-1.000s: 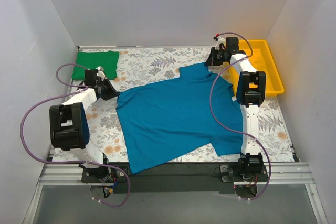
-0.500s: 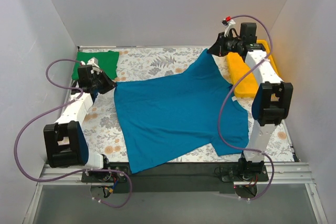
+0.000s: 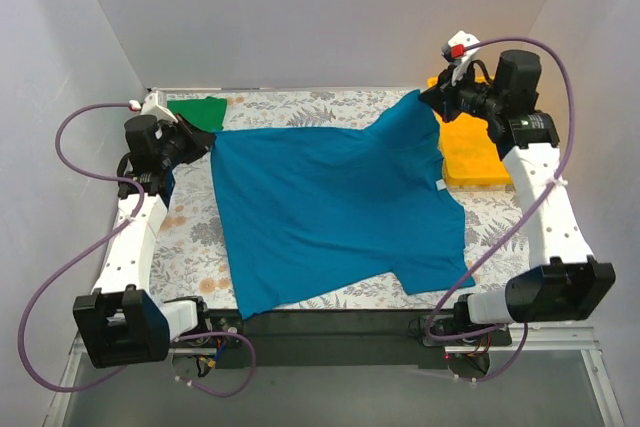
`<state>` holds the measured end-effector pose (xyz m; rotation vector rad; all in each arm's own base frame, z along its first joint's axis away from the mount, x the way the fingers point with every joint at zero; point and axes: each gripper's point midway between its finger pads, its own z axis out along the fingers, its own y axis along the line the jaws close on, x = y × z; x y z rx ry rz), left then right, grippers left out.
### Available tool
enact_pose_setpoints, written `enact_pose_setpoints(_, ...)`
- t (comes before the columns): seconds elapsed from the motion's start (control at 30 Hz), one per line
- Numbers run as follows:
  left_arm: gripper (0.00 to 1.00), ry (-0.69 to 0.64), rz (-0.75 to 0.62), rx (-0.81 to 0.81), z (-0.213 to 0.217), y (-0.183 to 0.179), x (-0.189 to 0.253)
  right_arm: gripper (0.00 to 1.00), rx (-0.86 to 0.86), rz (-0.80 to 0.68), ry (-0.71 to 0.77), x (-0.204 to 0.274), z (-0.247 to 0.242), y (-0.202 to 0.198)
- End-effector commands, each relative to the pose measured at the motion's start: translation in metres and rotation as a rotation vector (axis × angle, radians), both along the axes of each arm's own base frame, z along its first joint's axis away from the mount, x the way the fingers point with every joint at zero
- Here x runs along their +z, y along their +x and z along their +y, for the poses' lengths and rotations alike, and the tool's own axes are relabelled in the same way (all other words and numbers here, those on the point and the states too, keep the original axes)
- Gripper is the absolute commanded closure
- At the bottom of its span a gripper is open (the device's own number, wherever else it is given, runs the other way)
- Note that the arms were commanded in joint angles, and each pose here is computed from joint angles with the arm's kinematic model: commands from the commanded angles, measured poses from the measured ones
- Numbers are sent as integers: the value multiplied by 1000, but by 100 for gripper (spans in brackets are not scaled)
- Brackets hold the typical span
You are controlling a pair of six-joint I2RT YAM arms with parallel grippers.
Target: Fold and stack the t-shirts
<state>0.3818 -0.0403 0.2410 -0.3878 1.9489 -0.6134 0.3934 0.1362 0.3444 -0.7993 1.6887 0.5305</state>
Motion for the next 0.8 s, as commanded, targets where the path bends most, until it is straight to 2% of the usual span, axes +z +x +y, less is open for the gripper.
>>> enact_pose_setpoints(0.0,100,-14,-216,-11,-5,-4,85,99,-79,-215,-87,67,-20,-21)
enact_pose_setpoints(0.2,100,-55,-412,-51,-16,-27,169,99,-168,-466,-89,175,-37,-70)
enact_pose_setpoints(0.37,100,-50,-620,-42,-19,-73,247,99,-235,-674,-5,266,-50,-133)
enact_pose_setpoints(0.6,100,-51,-803,-38,-24,-124,327,99,-308,-913,55,346,-67,-219)
enact_pose_setpoints(0.77,100,-36,-937,-2,-23,-164,378,99,-336,-1023,77,376,-68,-254)
